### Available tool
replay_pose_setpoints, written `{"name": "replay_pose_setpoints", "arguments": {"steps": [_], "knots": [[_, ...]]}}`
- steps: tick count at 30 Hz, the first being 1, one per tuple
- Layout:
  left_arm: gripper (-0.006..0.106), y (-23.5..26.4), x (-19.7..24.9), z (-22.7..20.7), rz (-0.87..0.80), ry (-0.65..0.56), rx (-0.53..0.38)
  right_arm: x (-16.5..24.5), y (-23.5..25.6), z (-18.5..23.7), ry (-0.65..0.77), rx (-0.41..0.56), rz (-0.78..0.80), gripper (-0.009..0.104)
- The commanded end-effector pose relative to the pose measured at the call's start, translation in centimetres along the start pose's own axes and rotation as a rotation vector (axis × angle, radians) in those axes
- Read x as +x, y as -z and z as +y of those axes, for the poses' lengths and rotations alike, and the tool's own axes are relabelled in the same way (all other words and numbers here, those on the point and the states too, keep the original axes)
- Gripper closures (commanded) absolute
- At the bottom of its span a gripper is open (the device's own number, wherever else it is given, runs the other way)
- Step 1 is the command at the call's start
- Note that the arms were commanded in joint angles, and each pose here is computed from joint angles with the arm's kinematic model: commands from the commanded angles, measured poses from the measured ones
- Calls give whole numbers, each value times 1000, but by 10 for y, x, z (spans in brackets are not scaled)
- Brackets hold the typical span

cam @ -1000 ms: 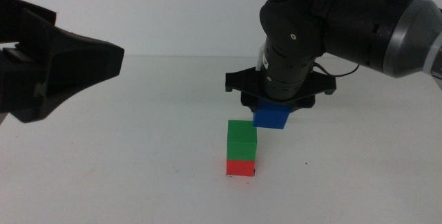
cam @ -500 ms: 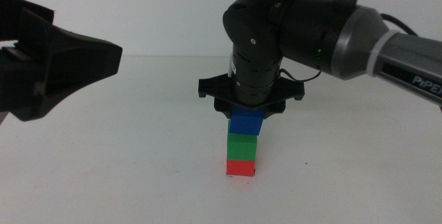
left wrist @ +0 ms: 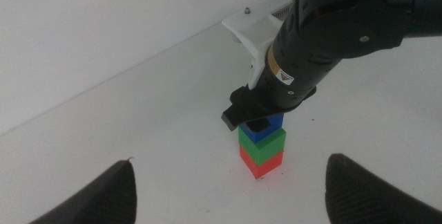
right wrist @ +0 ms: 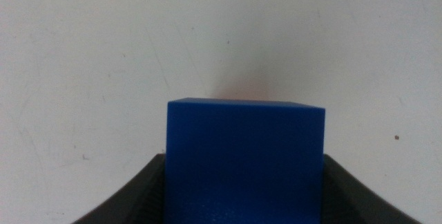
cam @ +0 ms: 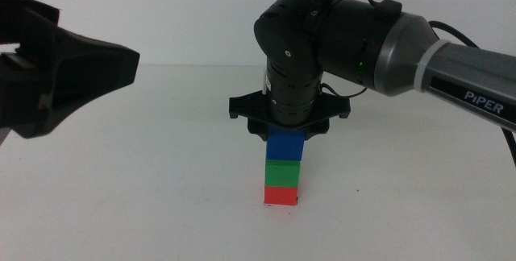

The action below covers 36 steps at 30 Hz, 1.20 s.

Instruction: Stack red cubes first, then green, then blue cubes in a specific spot.

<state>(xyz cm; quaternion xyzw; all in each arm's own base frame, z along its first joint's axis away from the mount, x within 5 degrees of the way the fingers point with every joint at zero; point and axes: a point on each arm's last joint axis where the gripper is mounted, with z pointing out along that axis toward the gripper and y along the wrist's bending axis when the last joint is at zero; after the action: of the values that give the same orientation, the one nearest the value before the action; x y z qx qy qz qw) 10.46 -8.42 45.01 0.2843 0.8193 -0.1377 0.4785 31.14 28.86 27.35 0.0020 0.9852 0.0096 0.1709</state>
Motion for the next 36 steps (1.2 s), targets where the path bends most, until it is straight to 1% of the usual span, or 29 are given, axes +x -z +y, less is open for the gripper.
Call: {"name": "replay_pose_setpoints", "arguments": {"steps": [1,2,3,5,7,9,12,15,17,20,21,23,26,28,32,36], "knots": [[7,3,-1,1,-14,-1,-7,4,-5,2,2,2,31,87],[7,3,-1,1,-14,-1,-7,4,-5,2,2,2,31,75],[7,3,-1,1,-14,-1,-7,4,-5,3,1,1,32,48],[7,3,-1,1,-14,-1,-7,4,-5,3,1,1,32,28],[7,3,-1,1,-14,-1,-7,3,-3,2,15,-3,31,14],[7,3,-1,1,-14,-1,-7,3,3,1,16,-16,24,3],[7,3,-1,1,-14,-1,-7,1,25,-5,5,-53,-8,2],[7,3,-1,1,-14,-1,-7,-2,59,-17,10,-86,-88,2],[7,3,-1,1,-14,-1,-7,-4,87,-30,32,-96,-165,2],[7,3,-1,1,-14,-1,-7,5,124,-56,58,-135,-220,2],[7,3,-1,1,-14,-1,-7,9,132,-66,51,-136,-236,2],[7,3,-1,1,-14,-1,-7,18,147,-92,47,-101,-286,2],[7,3,-1,1,-14,-1,-7,35,150,-134,43,-16,-311,2],[7,3,-1,1,-14,-1,-7,54,143,-161,61,21,-277,2],[7,3,-1,1,-14,-1,-7,85,129,-199,75,-34,-309,2],[7,3,-2,2,-15,-10,-22,112,121,-224,58,-77,-428,2]]}}
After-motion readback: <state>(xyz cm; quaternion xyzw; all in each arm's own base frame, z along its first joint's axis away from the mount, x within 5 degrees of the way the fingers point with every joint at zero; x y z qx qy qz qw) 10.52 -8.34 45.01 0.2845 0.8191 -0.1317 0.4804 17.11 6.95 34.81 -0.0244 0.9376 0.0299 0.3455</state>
